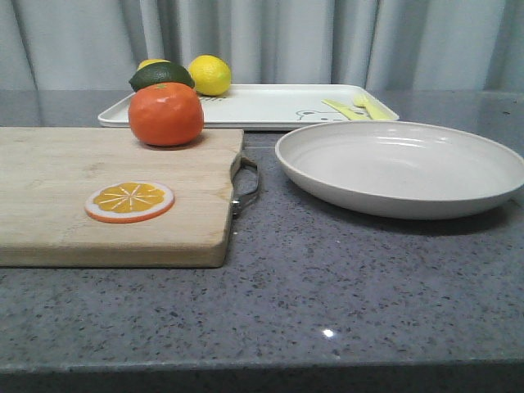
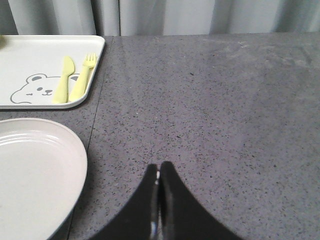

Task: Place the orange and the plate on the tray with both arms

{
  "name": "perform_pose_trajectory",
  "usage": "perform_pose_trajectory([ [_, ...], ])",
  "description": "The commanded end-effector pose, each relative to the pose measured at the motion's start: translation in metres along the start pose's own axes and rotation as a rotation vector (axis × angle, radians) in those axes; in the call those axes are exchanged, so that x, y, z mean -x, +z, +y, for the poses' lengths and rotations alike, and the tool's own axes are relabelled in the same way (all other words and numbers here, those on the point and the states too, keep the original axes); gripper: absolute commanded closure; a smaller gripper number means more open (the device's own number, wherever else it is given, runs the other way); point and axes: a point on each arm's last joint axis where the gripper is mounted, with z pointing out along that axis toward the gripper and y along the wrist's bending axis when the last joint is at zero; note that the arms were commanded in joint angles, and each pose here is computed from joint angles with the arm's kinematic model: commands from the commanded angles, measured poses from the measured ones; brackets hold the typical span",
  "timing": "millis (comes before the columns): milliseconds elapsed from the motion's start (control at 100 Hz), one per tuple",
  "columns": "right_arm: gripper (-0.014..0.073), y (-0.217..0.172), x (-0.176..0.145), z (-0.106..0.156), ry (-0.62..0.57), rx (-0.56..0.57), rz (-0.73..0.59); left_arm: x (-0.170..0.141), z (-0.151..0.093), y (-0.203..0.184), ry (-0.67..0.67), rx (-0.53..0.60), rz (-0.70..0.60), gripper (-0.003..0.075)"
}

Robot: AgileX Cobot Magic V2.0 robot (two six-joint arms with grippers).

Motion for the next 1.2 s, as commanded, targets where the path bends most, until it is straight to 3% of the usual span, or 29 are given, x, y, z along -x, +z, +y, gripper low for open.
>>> perform_pose_trajectory([
  [0,0.0657,0.002,0.021,0.001,-0.008,-0.001,-0.083,0.02,-0.001,0.005,-0.005,-0.002,-0.099,0.0739],
  [480,0.0657,0.005,0.027,0.001,-0.003,0.004,-0.12,0.018,-0.001,0.009,-0.017,-0.003,-0.084,0.0739],
  [820,0.0657,0.005,0.027,0.001,0.001,0.006,-0.126,0.032,-0.004,0.038,-0.022,-0.004,0.104,0.0719],
  [910,0.0657,0.005,0.027,0.001,0.002,0.006,-0.126,0.035,-0.007,0.048,-0.021,-0.016,0.12,0.0624],
  [1060,0.0657,0.005,0.027,0.001,0.002,0.006,-0.126,0.042,-0.019,0.063,-0.019,-0.081,0.135,0.0332],
  [1190,0.0657,0.005,0.027,0.001,0.002,0.006,-0.126,0.044,-0.035,0.08,-0.011,-0.151,0.201,0.0164],
])
